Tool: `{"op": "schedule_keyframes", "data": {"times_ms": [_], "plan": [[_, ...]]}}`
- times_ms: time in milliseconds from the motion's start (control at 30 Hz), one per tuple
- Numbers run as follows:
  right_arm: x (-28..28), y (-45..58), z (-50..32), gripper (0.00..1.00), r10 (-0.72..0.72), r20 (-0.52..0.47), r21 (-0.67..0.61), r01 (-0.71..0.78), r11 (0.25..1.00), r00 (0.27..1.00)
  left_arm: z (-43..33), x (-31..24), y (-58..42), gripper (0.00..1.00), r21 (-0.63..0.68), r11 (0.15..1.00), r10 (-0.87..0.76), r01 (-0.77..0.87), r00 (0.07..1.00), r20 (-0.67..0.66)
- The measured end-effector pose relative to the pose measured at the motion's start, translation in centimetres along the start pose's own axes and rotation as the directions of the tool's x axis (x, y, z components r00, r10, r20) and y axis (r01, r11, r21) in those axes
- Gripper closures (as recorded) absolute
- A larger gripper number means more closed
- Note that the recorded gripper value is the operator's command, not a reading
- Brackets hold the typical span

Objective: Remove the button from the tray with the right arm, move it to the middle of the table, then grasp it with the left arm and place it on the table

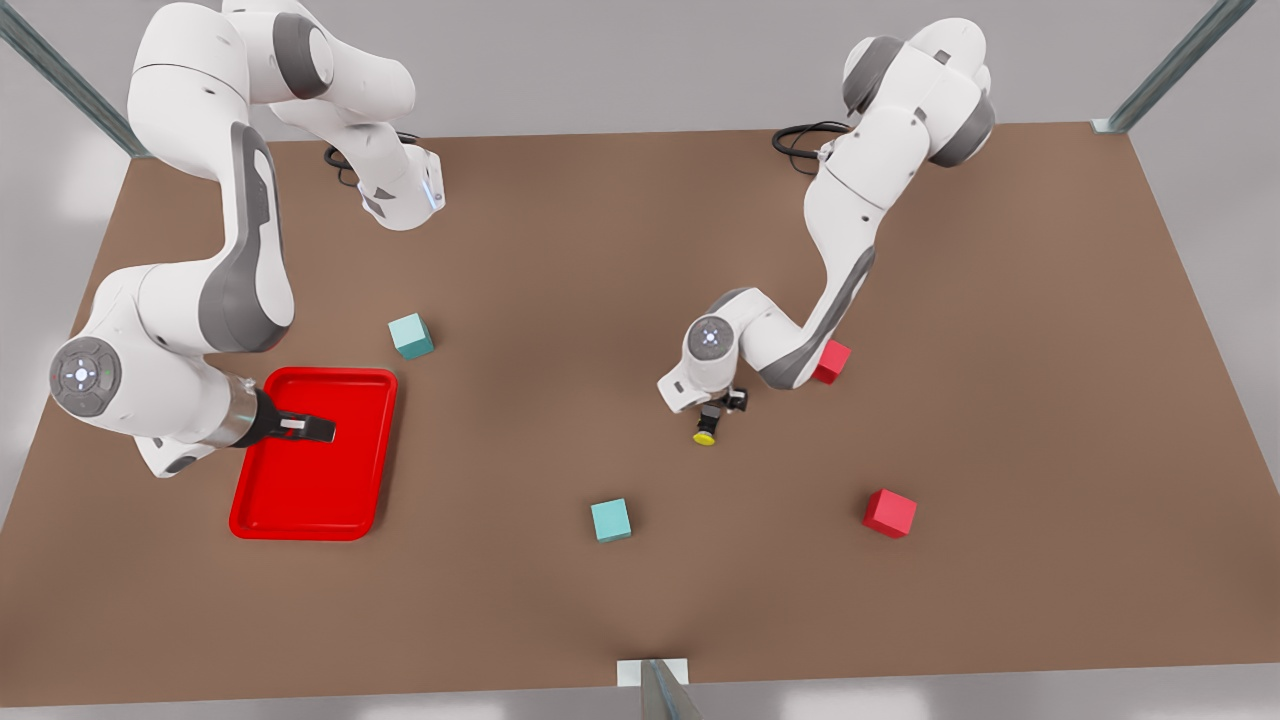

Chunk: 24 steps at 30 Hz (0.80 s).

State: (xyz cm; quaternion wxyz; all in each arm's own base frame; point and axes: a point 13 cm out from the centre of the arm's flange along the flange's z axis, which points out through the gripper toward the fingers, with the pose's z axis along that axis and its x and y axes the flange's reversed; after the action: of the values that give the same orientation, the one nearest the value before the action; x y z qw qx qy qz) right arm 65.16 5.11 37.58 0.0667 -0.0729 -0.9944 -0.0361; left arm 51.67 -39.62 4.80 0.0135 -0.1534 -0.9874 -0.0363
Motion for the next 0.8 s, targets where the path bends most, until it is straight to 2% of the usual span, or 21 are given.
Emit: {"op": "schedule_keyframes", "data": {"times_ms": [267,733,767,800], "plan": [[0.0,-0.6,-0.3,0.00,0.002,0.004,0.000,-0.002,1.000,1.000,-0.1,-2.0,0.5,0.00,0.044,0.998,-0.039,0.037,0.998,0.051],[-0.1,-1.8,-0.9,0.00,0.011,0.007,-0.010,-0.011,1.000,1.000,1.0,-2.0,0.9,0.00,0.087,0.995,-0.048,0.044,0.998,0.046],[-0.1,-1.9,-1.0,0.00,0.012,0.008,-0.012,-0.012,1.000,1.000,1.1,-1.9,0.9,0.02,0.087,0.995,-0.047,0.043,0.998,0.045],[-0.1,-2.1,-1.1,0.00,0.014,0.008,-0.013,-0.014,1.000,1.000,1.1,-1.9,0.9,0.12,0.087,0.995,-0.046,0.042,0.998,0.045]]}}
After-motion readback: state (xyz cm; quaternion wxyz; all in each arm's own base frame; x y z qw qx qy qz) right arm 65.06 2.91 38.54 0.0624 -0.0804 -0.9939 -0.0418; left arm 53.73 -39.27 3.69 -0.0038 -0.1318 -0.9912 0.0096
